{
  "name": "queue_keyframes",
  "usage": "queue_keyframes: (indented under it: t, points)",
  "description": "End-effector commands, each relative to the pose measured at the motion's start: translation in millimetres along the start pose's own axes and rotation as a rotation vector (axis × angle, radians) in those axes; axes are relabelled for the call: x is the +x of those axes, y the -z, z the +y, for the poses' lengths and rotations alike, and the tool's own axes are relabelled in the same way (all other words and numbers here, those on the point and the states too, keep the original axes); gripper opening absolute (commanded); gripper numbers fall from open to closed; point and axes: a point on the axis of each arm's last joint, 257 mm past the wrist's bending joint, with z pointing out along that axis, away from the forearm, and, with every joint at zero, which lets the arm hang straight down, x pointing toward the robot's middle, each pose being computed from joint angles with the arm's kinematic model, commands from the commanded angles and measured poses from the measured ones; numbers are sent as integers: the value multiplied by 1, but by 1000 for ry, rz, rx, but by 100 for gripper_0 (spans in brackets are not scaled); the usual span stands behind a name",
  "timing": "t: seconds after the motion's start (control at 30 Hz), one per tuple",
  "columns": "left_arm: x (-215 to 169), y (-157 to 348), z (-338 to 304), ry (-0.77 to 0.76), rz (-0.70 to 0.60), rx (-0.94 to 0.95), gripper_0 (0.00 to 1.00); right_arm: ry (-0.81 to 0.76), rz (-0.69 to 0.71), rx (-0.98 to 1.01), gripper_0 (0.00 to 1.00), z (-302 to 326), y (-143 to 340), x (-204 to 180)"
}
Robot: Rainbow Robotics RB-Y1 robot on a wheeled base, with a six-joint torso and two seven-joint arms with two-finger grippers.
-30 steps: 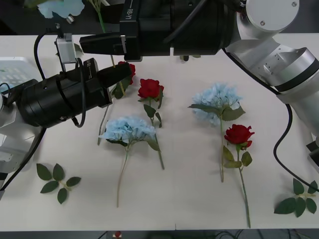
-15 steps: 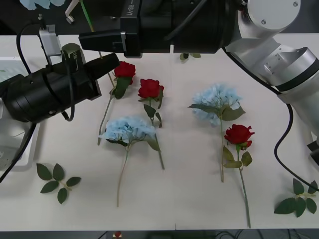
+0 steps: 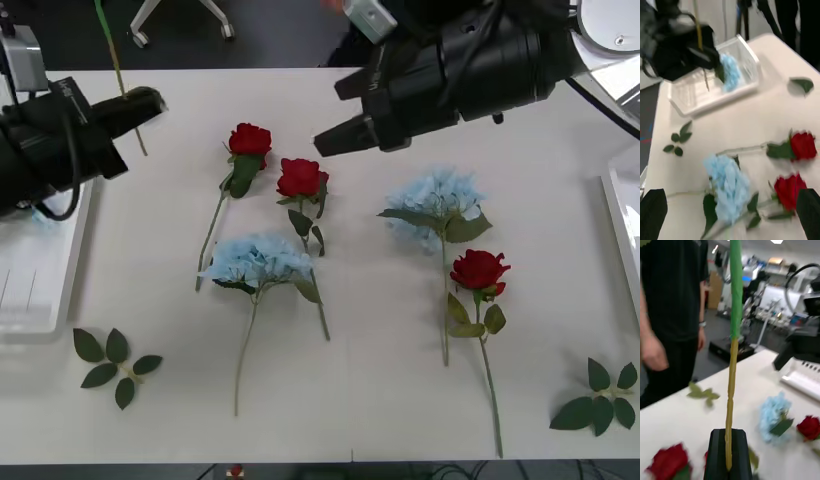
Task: Place the red flowers into the right box and the blue flowers into the left box. If a person shows an open palm, hand one flower to the person first, then continue sorting.
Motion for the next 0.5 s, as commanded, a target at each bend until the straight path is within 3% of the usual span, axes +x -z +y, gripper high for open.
queue_keyframes:
  t: [0.03,0.2,0.5]
  points:
    - [0,27,31,77,140,-91,0,-33,125,95,100,-15,20,18]
    - [28,83,91,151,345,-322,0,-180,266,253,100,-29,48,74]
    - [61,248,179,197,642,-780,0,-335,367,516,100,-41,98,149]
